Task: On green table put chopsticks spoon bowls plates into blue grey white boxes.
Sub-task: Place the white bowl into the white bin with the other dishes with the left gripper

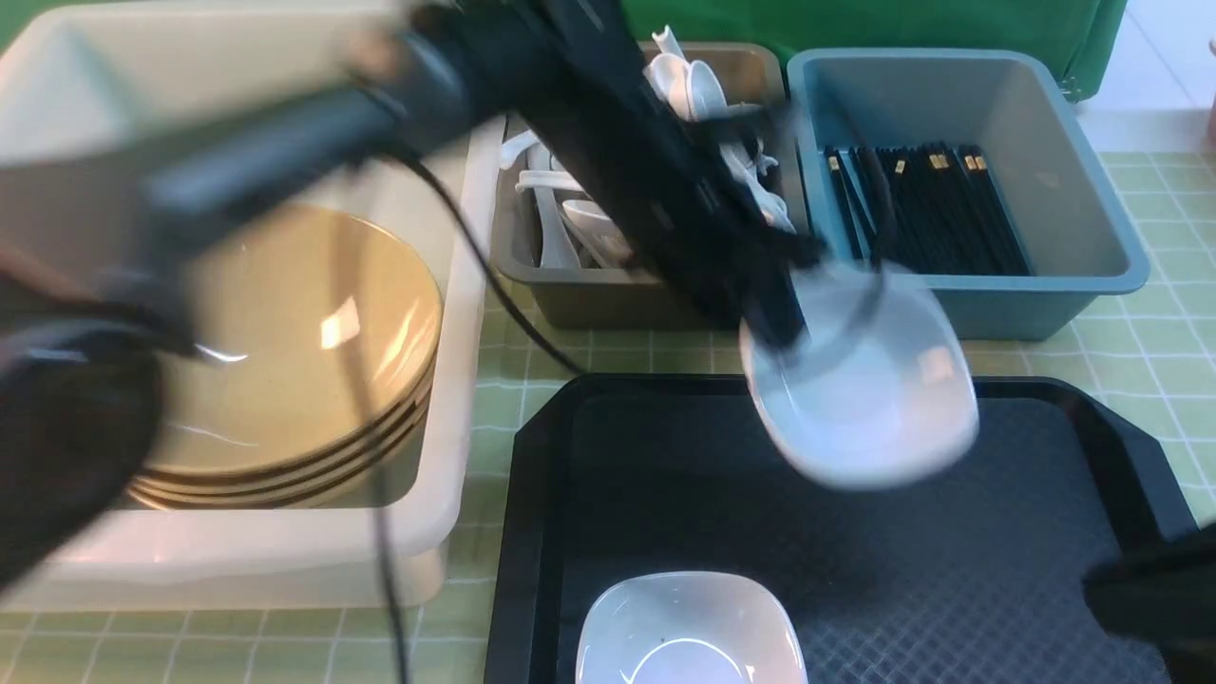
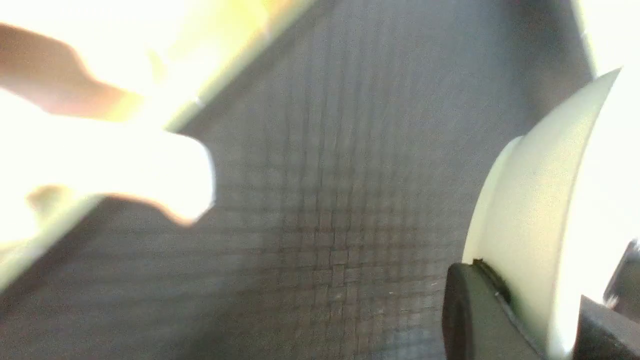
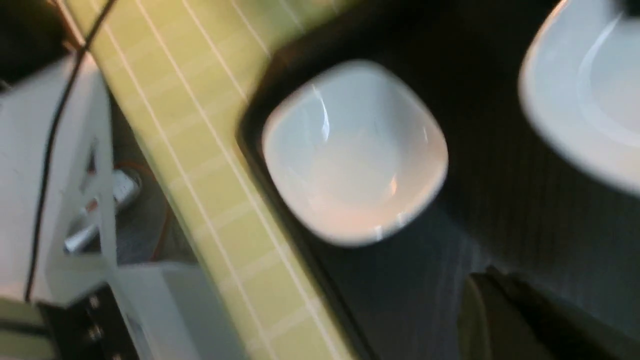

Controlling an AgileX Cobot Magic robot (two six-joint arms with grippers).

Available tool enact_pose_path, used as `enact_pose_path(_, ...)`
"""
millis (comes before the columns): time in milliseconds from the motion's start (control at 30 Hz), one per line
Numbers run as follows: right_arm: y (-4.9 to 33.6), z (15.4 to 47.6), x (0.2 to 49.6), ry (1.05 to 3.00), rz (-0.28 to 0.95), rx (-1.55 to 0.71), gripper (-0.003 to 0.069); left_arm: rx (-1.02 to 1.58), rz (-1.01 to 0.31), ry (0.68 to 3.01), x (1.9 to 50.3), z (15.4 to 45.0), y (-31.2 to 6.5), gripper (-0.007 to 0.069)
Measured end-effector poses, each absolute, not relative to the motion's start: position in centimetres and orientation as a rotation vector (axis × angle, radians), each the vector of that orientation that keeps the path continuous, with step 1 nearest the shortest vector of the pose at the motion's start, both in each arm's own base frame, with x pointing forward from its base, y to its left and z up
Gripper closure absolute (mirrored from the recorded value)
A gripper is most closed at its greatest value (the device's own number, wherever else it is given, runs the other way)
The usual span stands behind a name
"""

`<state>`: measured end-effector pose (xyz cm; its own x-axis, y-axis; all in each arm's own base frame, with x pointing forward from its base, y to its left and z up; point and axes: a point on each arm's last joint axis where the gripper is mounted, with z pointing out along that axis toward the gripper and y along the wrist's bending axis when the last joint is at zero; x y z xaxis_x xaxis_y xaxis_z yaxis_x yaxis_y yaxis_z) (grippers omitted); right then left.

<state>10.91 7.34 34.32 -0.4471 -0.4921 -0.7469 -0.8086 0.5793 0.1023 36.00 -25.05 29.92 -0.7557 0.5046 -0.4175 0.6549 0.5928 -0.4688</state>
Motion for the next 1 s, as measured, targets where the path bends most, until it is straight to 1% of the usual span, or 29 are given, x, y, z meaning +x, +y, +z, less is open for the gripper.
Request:
enact_pose_path(67,7.8,35.7,11.6,2.06,0.623,-1.045,0.0623,0.879,-0.853,2.514,35.9,33.8,-21.8,0.061)
enact_pose_path(100,8.1,36.7,12.3,2.019,0.643,-1.057,0.0622,0.815,-0.814,2.481,35.6,35.9,-19.3,0.061)
enact_pose_path(133,8.5,37.5,13.0,1.986,0.662,-1.067,0.0622,0.758,-0.782,2.463,35.2,37.3,-17.1,0.061)
enact_pose_path(167,8.7,38.0,13.4,1.968,0.675,-1.076,0.0621,0.719,-0.762,2.448,34.7,38.4,-15.7,0.061)
enact_pose_path(233,9.8,39.5,15.0,1.909,0.706,-1.12,0.062,0.576,-0.709,2.448,33.7,39.8,-11.0,0.061)
enact_pose_path(267,10.4,40.1,15.4,1.878,0.718,-1.152,0.0618,0.508,-0.691,2.465,33.2,39.7,-9.1,0.061)
enact_pose_path(300,11.3,40.8,16.1,1.848,0.729,-1.185,0.0617,0.385,-0.652,2.477,32.2,39.9,-5.8,0.061)
enact_pose_path(333,11.6,40.9,16.1,1.839,0.737,-1.2,0.0617,0.364,-0.65,2.488,32.3,39.6,-5.3,0.061)
enact_pose_path(367,13.0,41.4,16.8,1.801,0.755,-1.241,0.0615,0.222,-0.613,2.51,31.3,39.2,-1.8,0.061)
enact_pose_path(400,14.2,41.7,17.1,1.772,0.775,-1.28,0.0613,0.137,-0.59,2.517,30.6,38.9,0.1,0.061)
enact_pose_path(433,15.6,41.8,17.4,1.741,0.797,-1.32,0.0612,0.002,-0.562,2.533,29.8,38.1,2.9,0.061)
enact_pose_path(467,16.5,41.9,17.5,1.724,0.809,-1.345,0.0612,-0.063,-0.547,2.539,29.3,37.8,4.3,0.061)
enact_pose_path(500,18.4,41.7,17.6,1.69,0.835,-1.401,0.0612,-0.197,-0.512,2.54,28.3,37.1,6.8,0.061)
enact_pose_path(533,19.4,41.6,17.9,1.68,0.843,-1.419,0.0612,-0.263,-0.497,2.538,27.8,36.7,8.1,0.061)
enact_pose_path(567,21.1,41.3,17.9,1.659,0.862,-1.458,0.0612,-0.381,-0.45,2.531,26.9,36.1,10.3,0.061)
enact_pose_path(633,24.2,40.4,18.5,1.643,0.887,-1.518,0.0612,-0.548,-0.35,2.518,25.3,35.5,13.7,0.061)
enact_pose_path(667,24.7,40.3,18.6,1.642,0.891,-1.528,0.0612,-0.574,-0.337,2.514,25.1,35.4,14.1,0.061)
enact_pose_path(700,26.5,39.6,19.1,1.642,0.91,-1.563,0.0612,-0.653,-0.262,2.511,24.3,35.3,15.4,0.061)
enact_pose_path(767,28.1,38.8,20.1,1.657,0.927,-1.595,0.0612,-0.727,-0.177,2.511,23.8,35.2,16.3,0.061)
enact_pose_path(900,29.2,38.0,21.1,1.686,0.936,-1.602,0.0612,-0.757,-0.123,2.558,24.2,34.4,16.4,0.061)
enact_pose_path(1000,29.4,37.8,21.3,1.703,0.943,-1.596,0.0612,-0.819,-0.091,2.636,25.7,32.5,16.3,0.061)
